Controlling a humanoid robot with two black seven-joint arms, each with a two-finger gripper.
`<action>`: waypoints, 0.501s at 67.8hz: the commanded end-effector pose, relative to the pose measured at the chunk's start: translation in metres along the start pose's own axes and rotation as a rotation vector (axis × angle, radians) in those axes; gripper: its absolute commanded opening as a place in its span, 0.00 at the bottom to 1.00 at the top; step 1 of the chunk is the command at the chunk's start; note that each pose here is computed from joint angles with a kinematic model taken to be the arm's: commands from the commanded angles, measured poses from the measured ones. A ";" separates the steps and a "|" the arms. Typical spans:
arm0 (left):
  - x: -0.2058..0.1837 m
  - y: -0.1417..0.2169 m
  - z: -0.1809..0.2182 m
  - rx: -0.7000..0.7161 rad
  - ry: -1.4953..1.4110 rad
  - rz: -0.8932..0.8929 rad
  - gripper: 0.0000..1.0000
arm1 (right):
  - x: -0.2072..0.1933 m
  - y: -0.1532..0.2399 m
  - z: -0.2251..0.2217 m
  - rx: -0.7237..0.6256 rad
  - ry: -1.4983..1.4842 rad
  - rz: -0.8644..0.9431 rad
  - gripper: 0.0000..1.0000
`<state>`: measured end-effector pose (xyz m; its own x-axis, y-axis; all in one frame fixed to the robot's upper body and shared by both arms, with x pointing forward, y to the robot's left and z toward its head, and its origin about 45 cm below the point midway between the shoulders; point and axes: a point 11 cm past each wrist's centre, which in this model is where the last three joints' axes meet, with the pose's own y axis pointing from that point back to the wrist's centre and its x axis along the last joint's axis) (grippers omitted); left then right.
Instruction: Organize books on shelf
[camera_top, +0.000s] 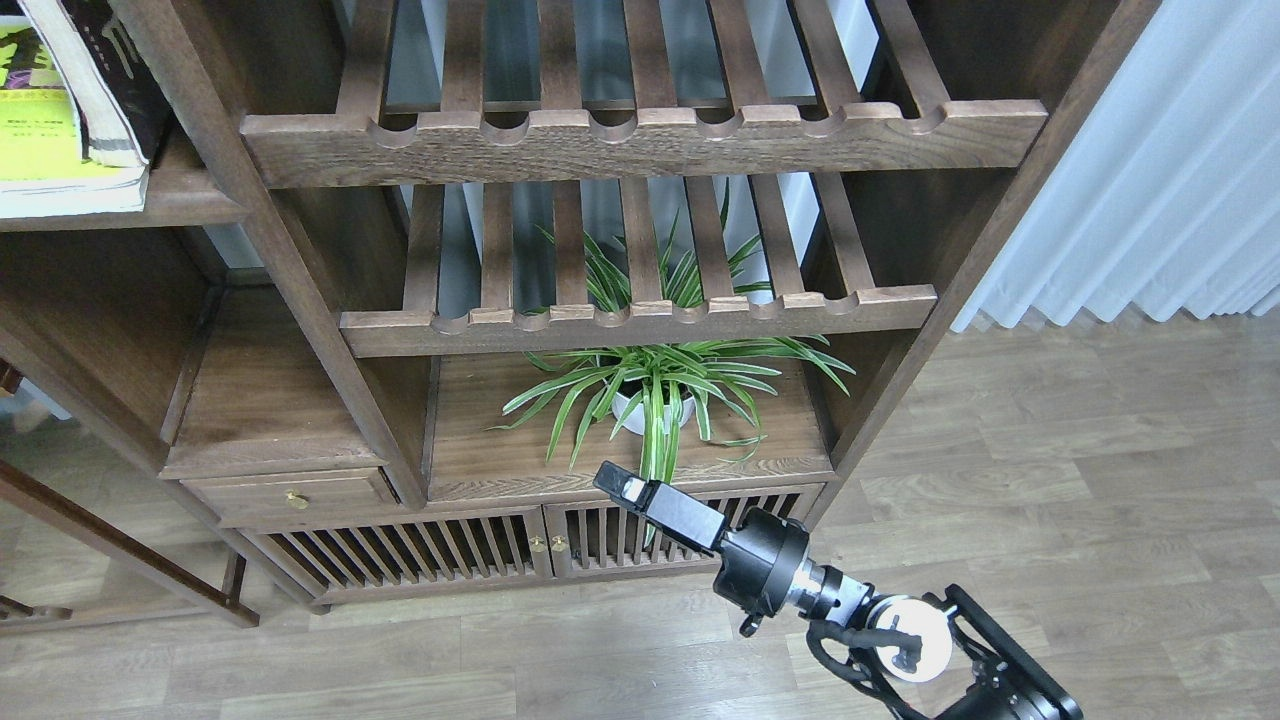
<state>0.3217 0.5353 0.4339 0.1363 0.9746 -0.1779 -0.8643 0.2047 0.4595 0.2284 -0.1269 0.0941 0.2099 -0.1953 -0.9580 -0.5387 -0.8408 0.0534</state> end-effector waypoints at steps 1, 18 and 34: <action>0.012 -0.002 -0.036 0.106 0.035 0.033 1.00 | 0.003 0.004 0.004 0.006 -0.014 0.011 1.00; 0.040 -0.007 -0.114 0.150 0.114 0.122 1.00 | 0.008 0.011 0.012 0.009 -0.037 0.027 1.00; 0.036 -0.033 -0.177 0.152 0.207 0.117 1.00 | 0.011 0.013 0.015 0.008 -0.044 0.036 1.00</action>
<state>0.2710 0.5594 0.2914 -0.0501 0.9739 -0.2214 -0.7751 0.1019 0.6236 0.2128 -0.1318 0.0822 0.1594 -0.1992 -0.9669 -0.5519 -0.8301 0.0801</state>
